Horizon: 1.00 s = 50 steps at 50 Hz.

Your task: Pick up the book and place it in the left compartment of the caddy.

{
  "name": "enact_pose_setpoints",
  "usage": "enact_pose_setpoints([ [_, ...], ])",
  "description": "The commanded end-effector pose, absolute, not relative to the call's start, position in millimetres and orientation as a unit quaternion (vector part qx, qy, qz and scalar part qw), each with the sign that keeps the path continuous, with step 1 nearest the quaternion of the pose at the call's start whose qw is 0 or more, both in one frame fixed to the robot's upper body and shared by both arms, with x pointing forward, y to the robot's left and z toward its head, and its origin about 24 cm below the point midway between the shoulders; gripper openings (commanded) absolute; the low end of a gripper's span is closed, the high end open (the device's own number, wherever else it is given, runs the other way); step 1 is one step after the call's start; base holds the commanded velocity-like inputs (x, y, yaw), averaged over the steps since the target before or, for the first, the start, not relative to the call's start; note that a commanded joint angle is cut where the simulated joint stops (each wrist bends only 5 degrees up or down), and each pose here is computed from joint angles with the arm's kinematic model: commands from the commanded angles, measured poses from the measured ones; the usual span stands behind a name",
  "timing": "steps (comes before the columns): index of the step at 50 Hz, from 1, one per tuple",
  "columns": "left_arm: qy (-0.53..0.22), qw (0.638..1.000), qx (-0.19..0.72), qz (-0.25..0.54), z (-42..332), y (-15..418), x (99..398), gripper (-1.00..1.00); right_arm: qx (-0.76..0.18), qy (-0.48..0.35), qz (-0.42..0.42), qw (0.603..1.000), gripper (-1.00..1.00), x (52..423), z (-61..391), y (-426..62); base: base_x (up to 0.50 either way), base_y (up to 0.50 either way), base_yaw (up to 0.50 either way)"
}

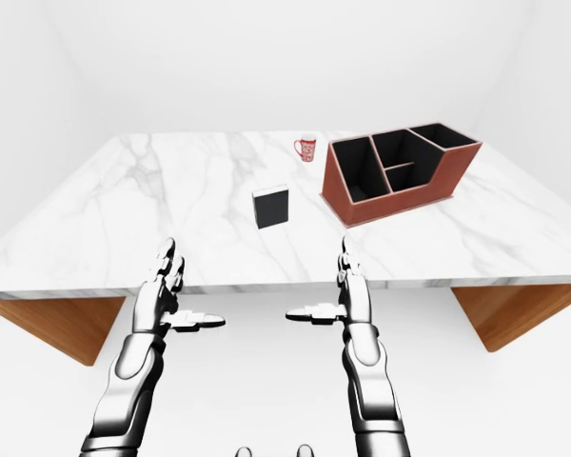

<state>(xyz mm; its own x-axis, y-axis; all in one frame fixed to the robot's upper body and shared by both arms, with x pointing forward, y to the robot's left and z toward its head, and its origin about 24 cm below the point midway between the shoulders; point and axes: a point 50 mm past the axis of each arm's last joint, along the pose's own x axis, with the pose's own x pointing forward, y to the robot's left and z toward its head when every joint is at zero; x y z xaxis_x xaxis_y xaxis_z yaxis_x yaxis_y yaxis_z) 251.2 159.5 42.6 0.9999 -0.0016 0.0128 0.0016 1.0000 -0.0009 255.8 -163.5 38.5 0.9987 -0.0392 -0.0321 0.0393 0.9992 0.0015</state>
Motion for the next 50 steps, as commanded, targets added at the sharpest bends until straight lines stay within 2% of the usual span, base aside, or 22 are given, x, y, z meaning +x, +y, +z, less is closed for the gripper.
enact_pose_setpoints([
  [1, -0.009, 1.000, -0.001, -0.001, 43.5, 159.9, 251.3, 1.00, -0.002, 0.025, -0.020, 0.999, 1.00, 256.8, 36.7, -163.7, 0.50, 0.00, 0.00],
  [50, -0.012, 1.000, -0.006, 0.002, 45.0, 161.4, 250.0, 1.00, 0.000, 0.026, -0.017, 1.000, 1.00, 254.7, 37.0, -162.5, 0.49, 0.00, 0.00],
])
